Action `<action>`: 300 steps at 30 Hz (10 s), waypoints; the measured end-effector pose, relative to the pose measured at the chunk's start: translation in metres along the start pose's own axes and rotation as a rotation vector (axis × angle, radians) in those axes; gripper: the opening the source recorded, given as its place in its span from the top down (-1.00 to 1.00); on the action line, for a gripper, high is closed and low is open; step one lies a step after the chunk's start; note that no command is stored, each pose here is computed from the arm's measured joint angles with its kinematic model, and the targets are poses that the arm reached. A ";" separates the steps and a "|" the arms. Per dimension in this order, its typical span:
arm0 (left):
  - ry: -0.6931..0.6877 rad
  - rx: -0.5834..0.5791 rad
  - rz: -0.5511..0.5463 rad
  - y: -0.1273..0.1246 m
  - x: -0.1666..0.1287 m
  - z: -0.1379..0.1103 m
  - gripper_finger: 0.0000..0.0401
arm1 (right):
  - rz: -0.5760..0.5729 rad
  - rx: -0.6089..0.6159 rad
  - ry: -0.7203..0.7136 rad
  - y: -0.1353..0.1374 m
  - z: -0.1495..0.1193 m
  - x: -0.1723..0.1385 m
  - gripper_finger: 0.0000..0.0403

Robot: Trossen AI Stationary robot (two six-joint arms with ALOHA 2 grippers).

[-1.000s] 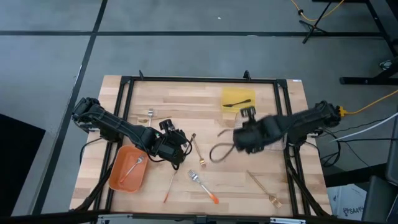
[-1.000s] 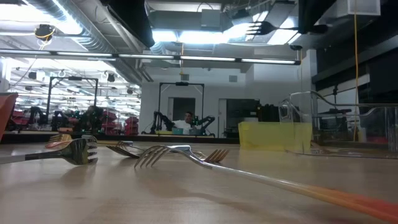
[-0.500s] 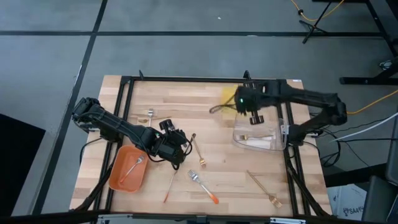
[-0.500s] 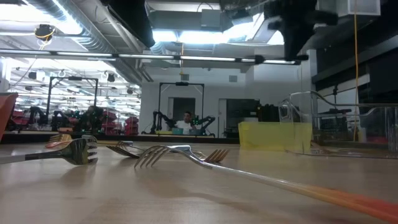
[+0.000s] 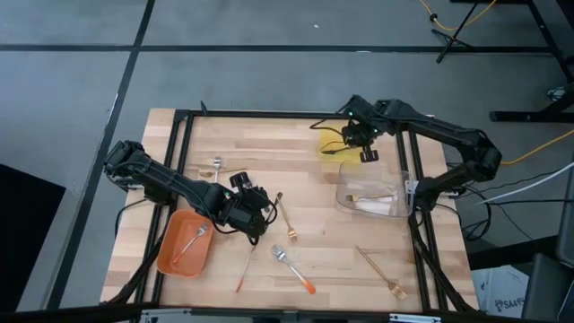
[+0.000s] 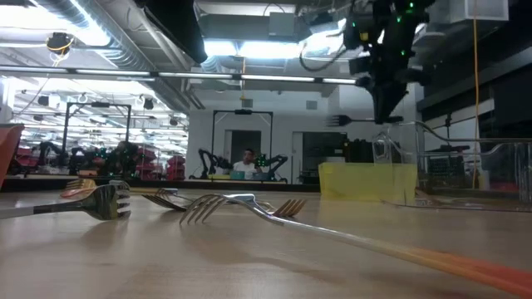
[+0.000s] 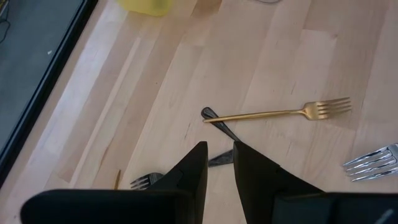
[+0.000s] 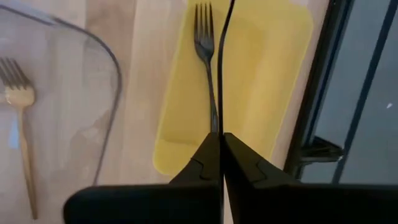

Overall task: Sort silverware by color (type)
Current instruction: Put the black fork into the yellow bin

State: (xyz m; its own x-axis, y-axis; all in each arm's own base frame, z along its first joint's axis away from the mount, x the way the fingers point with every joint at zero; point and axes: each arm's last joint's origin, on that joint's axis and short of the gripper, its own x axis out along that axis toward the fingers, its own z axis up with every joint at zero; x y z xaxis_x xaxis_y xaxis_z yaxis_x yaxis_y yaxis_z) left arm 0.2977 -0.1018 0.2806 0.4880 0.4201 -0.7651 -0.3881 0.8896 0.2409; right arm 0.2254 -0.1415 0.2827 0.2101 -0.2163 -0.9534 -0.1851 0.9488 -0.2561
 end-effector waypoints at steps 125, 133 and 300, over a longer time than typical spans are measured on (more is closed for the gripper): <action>0.122 -0.585 -0.199 -0.033 -0.024 -0.020 0.65 | -0.066 -0.045 0.037 -0.016 -0.026 0.115 0.51; 0.165 -0.674 -0.203 -0.057 -0.028 -0.037 0.65 | -0.066 -0.045 0.037 -0.016 -0.026 0.115 0.51; 0.633 -0.510 0.089 -0.024 -0.066 -0.149 0.98 | 0.155 -0.079 -0.578 0.208 0.035 -0.055 0.51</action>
State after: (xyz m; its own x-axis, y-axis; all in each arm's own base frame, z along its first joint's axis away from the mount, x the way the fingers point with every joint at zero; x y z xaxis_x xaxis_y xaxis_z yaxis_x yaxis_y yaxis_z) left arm 0.1583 -0.1779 0.2358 -0.0364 0.1682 -0.9851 -0.7872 0.6024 0.1320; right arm 0.2092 0.0756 0.2876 0.6589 0.1043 -0.7450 -0.3214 0.9344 -0.1534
